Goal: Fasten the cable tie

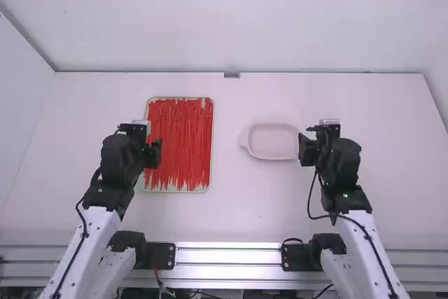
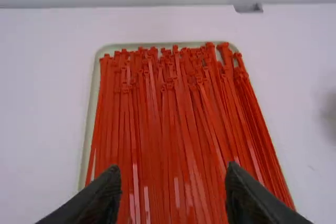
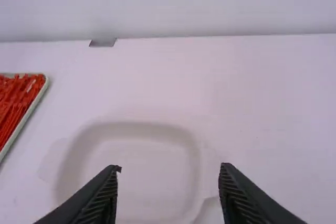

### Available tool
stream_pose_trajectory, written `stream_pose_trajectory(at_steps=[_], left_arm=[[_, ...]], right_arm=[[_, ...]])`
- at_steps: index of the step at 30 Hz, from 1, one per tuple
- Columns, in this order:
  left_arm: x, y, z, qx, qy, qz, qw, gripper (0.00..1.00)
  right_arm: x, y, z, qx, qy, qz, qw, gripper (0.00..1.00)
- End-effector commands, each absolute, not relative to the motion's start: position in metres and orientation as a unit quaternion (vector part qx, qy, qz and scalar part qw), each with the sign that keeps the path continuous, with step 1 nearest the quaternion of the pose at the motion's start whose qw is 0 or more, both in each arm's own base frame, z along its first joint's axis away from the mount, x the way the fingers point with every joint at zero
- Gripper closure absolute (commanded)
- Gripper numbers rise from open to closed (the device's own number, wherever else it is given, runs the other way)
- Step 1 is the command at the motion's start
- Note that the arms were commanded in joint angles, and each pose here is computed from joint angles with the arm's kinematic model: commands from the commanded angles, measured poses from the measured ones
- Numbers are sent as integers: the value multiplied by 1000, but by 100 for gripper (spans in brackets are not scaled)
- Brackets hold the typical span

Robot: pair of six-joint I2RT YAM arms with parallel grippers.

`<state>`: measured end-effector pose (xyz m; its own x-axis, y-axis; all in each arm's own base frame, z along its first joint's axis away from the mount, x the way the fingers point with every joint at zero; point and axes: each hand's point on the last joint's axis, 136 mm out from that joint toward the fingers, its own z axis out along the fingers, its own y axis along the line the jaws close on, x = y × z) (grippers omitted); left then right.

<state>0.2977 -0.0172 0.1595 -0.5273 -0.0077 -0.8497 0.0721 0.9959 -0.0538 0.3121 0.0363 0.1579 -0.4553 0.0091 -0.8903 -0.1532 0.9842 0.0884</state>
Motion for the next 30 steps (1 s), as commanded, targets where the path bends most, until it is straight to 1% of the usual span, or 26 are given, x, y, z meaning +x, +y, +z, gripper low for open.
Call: stream_pose_trajectory(at_steps=[1,3,9,11,15,20,26,30], left_arm=[[309,-25,168,25,877,-57,477,44],[319,-24,162,21,890,-53,452,38],[338,-23,151,16,911,-49,410,28],[348,-25,145,17,918,-52,392,24],[364,-28,136,17,927,-57,370,17],[381,-30,126,-3,936,-68,347,11],[394,-32,114,-3,943,-69,326,5],[403,-33,111,2,943,-69,327,2]], right_arm=[[327,44,171,-52,848,85,521,44],[339,49,166,-55,857,87,505,38],[362,63,154,-66,872,100,474,28],[375,64,146,-56,880,96,462,24],[394,71,137,-59,885,105,449,17],[411,79,123,-58,893,114,432,11],[422,95,108,-72,899,123,414,5],[428,105,104,-83,898,126,413,3]])
